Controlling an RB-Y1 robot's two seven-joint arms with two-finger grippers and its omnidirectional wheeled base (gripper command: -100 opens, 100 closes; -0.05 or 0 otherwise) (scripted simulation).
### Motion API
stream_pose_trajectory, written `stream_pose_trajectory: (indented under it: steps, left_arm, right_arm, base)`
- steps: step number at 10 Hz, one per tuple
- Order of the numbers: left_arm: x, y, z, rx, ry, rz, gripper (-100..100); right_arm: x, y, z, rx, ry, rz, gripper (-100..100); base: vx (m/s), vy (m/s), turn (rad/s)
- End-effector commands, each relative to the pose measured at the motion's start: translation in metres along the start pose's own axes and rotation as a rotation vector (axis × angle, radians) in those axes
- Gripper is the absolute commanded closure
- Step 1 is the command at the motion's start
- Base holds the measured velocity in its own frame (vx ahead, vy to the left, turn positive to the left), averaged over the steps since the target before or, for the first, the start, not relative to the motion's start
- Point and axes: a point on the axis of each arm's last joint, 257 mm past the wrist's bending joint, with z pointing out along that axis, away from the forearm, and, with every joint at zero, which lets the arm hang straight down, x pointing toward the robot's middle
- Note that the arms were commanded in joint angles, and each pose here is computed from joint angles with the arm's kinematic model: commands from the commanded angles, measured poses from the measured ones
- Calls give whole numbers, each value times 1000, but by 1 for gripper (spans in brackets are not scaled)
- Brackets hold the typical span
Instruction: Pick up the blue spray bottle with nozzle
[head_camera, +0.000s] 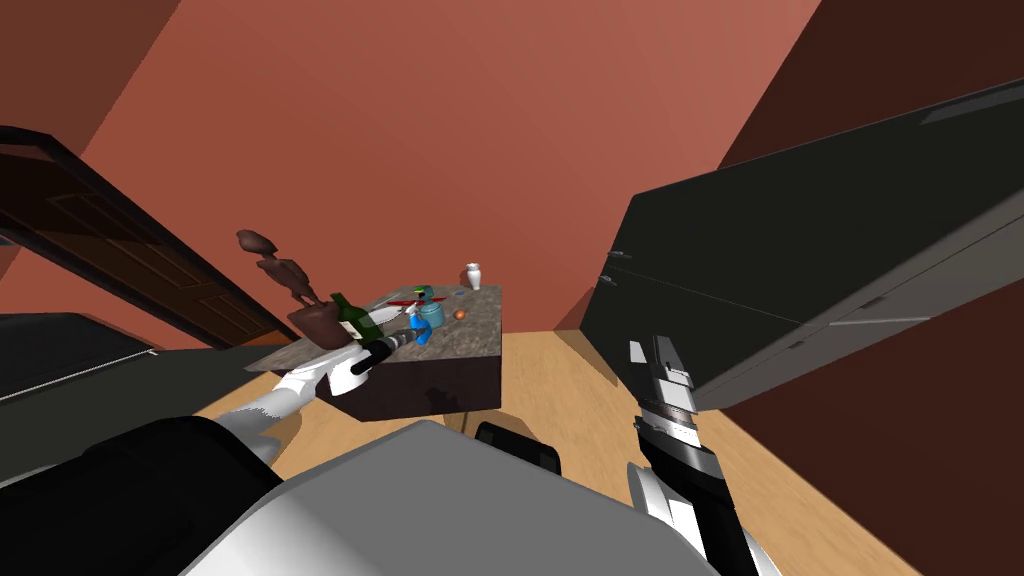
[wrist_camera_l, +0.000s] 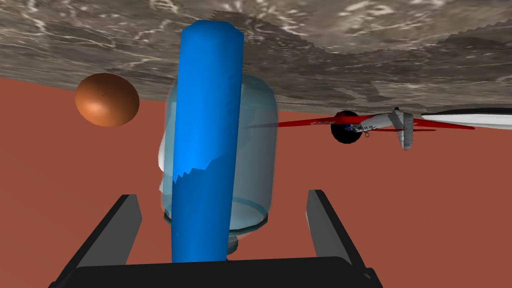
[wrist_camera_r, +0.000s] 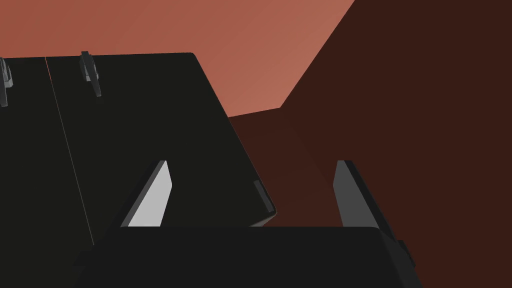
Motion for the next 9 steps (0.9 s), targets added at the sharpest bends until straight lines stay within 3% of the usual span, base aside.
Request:
stream_pose_trajectory:
  steps: [1, 3, 5, 6, 9]
  left_arm:
    - [-3, 5, 6, -12, -7, -2, -100]
    - [13, -2, 19, 3, 24, -8, -100]
    - [-4, 9, 30, -25, -4, -15, -100]
    - [10, -2, 37, 0, 26, -17, -100]
    - [-11, 5, 52, -24, -6, -23, -100]
  right_arm:
    - [0, 0, 0, 0, 0, 0, 0]
    - [0, 0, 0, 0, 0, 0, 0]
    - [0, 0, 0, 0, 0, 0, 0]
    - [0, 0, 0, 0, 0, 0, 0]
    - [0, 0, 0, 0, 0, 0, 0]
  base:
    - [0, 0, 0]
    - [-100, -19, -119]
    - [-48, 5, 12]
    - [-85, 23, -91]
    - [-65, -7, -41]
